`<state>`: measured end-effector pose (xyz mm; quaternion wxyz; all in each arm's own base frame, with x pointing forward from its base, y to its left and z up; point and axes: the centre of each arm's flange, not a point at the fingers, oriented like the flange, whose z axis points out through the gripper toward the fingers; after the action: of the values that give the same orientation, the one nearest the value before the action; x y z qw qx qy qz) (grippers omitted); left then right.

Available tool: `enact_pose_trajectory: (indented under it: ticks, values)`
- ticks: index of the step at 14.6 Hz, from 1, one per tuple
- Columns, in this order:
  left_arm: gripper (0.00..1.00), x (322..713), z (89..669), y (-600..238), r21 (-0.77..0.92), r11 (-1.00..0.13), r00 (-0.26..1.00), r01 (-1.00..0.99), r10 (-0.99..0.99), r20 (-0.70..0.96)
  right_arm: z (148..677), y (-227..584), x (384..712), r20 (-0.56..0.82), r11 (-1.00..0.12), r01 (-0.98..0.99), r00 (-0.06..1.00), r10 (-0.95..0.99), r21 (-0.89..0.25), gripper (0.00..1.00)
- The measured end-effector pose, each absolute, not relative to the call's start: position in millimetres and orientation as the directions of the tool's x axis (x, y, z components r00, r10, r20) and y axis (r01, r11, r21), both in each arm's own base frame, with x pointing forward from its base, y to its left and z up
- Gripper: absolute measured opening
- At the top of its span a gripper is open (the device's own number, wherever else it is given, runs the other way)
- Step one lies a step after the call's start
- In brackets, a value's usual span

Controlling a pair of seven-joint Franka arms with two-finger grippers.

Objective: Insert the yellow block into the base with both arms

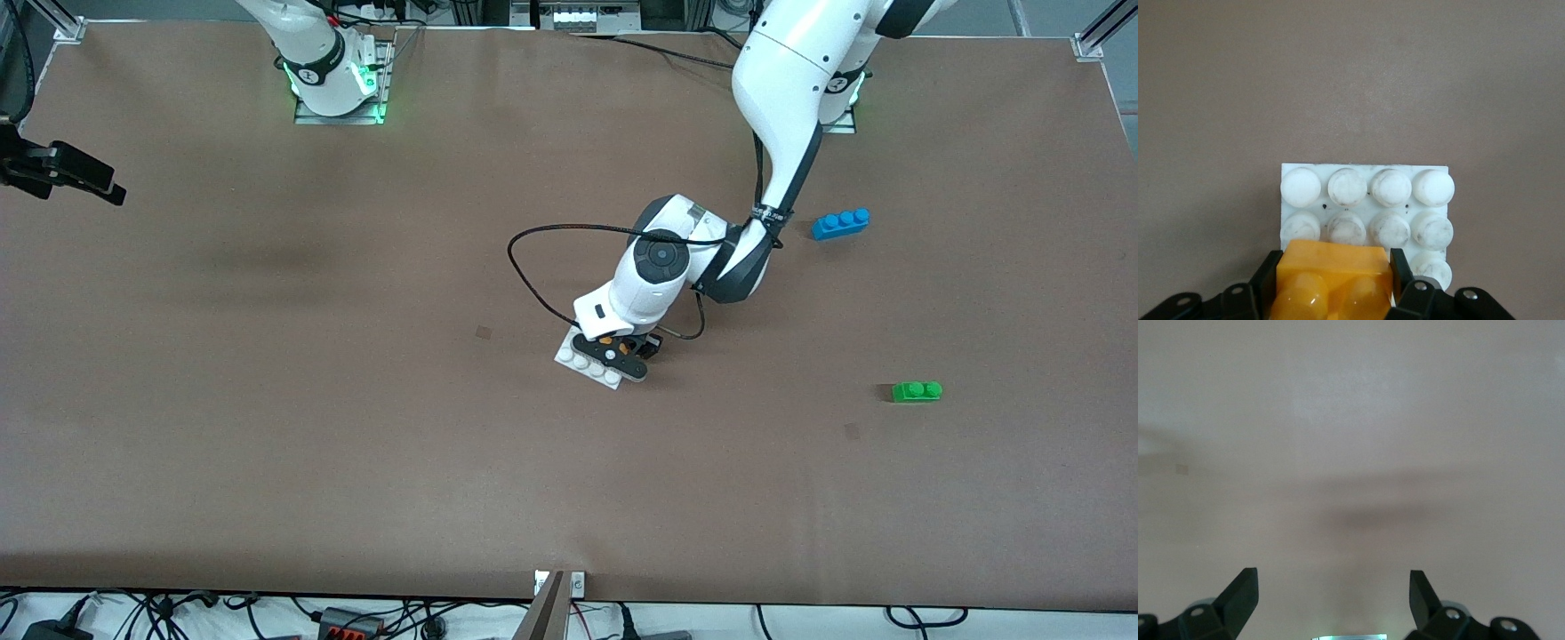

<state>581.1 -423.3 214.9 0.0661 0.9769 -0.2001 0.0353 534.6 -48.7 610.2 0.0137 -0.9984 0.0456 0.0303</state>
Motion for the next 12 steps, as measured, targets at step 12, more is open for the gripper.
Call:
enact_pose_trajectory:
  ticks: [12]
  values:
    - [0.69,574.1,214.6,-432.3,0.12,-0.91,0.917,-0.396,-0.387,0.092,610.2,-49.5,534.5,-0.062,-0.995,-0.094,0.994,-0.092,-0.025,1.0]
